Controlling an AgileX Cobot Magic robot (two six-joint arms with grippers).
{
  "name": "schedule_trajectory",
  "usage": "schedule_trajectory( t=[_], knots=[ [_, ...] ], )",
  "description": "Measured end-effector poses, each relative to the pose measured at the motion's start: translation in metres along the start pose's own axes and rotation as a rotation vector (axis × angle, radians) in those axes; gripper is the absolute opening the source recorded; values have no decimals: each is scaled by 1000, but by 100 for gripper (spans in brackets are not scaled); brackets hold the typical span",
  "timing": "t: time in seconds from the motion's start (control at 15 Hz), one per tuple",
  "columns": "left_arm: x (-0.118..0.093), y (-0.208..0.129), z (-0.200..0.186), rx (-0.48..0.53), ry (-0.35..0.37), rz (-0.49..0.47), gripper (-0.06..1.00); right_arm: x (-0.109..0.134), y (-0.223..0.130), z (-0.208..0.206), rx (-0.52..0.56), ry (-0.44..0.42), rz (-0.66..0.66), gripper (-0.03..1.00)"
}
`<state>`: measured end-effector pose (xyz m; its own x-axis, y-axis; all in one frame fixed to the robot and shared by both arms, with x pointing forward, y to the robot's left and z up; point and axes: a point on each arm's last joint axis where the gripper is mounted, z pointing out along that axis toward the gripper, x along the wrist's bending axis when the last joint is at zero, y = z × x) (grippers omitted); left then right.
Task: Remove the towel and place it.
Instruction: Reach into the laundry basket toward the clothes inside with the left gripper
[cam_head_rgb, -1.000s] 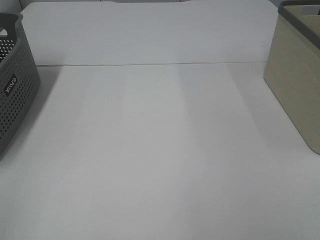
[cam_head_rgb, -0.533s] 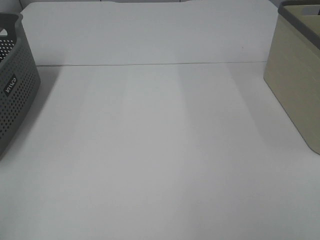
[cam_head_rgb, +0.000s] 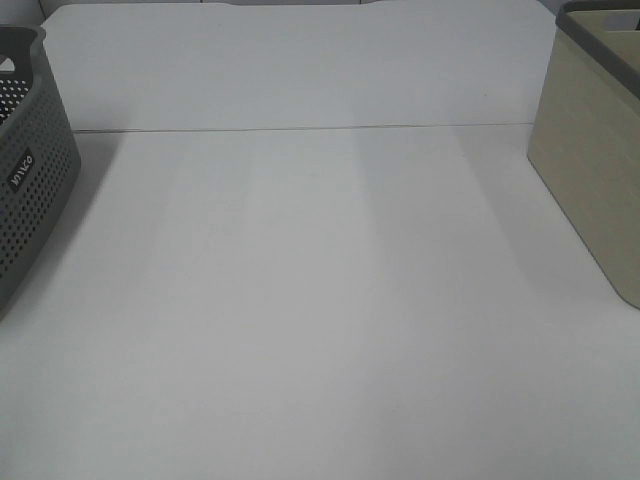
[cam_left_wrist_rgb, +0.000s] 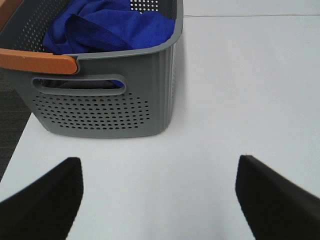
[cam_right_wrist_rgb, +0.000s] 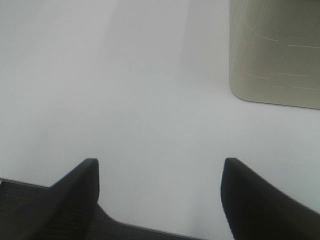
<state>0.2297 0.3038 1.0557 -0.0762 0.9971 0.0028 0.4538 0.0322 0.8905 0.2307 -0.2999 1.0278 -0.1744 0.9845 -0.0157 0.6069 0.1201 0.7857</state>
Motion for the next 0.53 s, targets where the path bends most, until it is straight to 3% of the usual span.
schedule_trajectory(
  t=[0.2,0.53],
  knots=[
    [1,0,0,0,6,3,89,0,0,0,0,0,0,69],
    [1,0,0,0,6,3,90,0,0,0,0,0,0,69]
  ],
)
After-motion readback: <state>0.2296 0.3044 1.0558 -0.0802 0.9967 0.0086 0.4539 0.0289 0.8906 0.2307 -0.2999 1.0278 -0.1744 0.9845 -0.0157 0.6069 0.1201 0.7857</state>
